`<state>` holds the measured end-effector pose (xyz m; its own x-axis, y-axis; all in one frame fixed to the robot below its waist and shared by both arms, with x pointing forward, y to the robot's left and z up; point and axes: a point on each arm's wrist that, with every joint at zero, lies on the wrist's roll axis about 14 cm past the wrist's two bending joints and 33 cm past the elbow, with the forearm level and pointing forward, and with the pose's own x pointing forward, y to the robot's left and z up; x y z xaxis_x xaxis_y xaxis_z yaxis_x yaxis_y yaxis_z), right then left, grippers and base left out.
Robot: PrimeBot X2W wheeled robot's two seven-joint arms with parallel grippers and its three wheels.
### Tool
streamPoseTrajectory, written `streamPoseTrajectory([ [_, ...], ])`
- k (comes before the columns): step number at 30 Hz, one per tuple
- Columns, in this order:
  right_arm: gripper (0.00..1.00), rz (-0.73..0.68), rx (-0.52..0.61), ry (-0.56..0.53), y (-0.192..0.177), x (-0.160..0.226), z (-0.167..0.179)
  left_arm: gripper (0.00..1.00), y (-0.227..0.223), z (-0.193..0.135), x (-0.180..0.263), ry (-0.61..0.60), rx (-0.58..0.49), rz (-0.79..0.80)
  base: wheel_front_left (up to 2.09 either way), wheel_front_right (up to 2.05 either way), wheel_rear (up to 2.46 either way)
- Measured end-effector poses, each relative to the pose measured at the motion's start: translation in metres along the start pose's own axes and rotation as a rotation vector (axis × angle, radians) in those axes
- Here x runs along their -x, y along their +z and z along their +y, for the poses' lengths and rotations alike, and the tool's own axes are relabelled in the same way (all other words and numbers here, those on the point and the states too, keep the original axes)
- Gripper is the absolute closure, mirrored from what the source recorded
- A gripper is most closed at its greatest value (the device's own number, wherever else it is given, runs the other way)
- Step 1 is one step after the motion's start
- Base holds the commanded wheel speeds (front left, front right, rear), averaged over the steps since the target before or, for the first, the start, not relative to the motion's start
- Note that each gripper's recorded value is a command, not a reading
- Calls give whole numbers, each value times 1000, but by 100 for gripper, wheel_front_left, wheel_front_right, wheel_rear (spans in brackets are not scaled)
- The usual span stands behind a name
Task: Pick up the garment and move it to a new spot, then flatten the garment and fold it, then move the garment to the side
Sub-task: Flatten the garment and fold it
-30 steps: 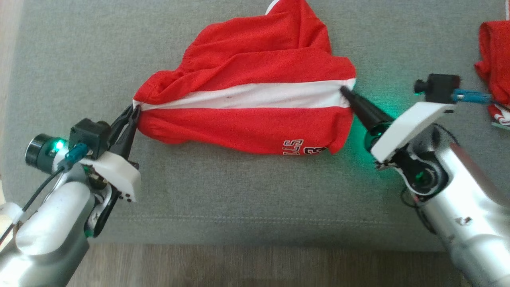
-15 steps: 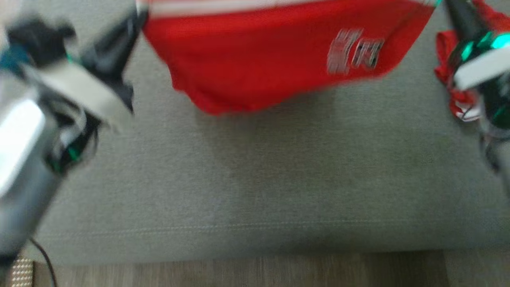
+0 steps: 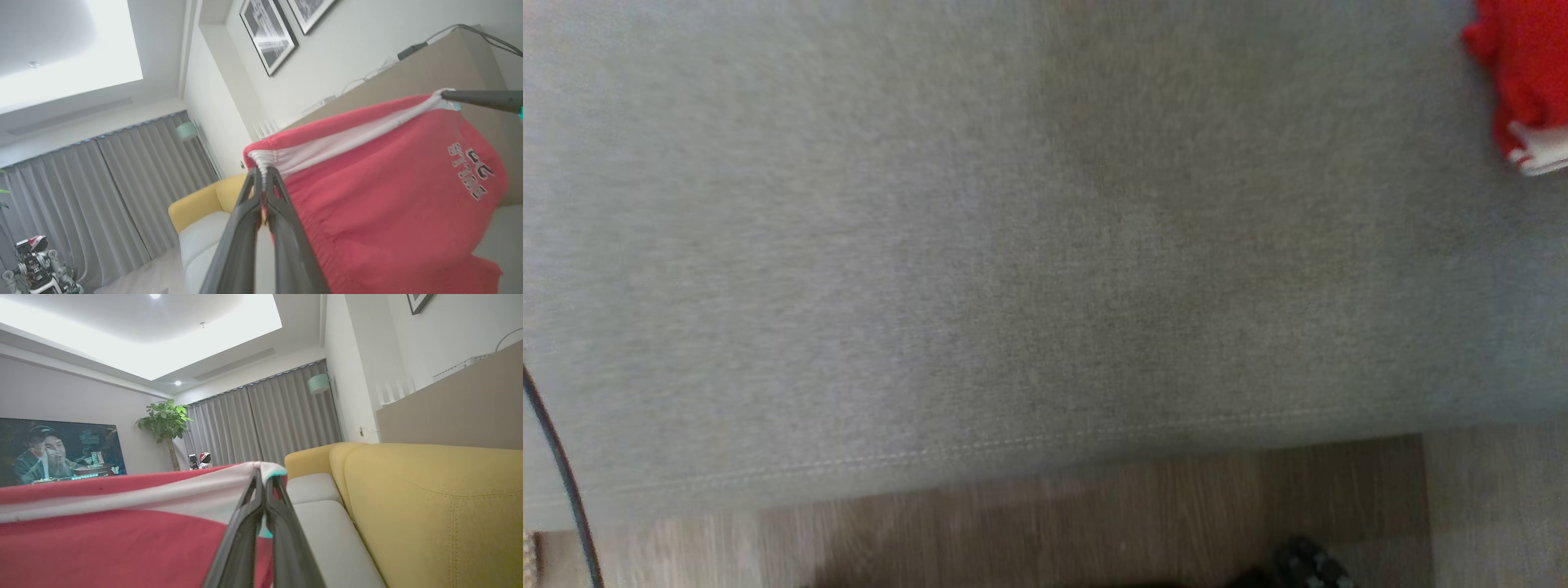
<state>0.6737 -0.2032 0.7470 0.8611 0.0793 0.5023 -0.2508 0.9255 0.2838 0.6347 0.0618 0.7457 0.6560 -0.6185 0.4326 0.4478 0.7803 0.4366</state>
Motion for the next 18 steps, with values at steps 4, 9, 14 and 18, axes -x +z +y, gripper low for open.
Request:
streamPoseTrajectory([
  [4, 100, -11, 12, -20, -35, -4, -14, 100, -43, -9, -11, -3, -6, -44, 0, 0, 0],
  [9, 100, 105, -2, -28, -97, 31, -26, 100, -122, -82, 27, -101, 122, 90, 0, 0, 0],
  [14, 100, 217, -29, -28, -118, 95, -32, 100, -142, -153, 101, -201, 256, 213, 0, 0, 0],
  [18, 100, 379, -49, -52, -134, 165, -35, 100, -136, -189, 159, -250, 347, 311, 0, 0, 0],
])
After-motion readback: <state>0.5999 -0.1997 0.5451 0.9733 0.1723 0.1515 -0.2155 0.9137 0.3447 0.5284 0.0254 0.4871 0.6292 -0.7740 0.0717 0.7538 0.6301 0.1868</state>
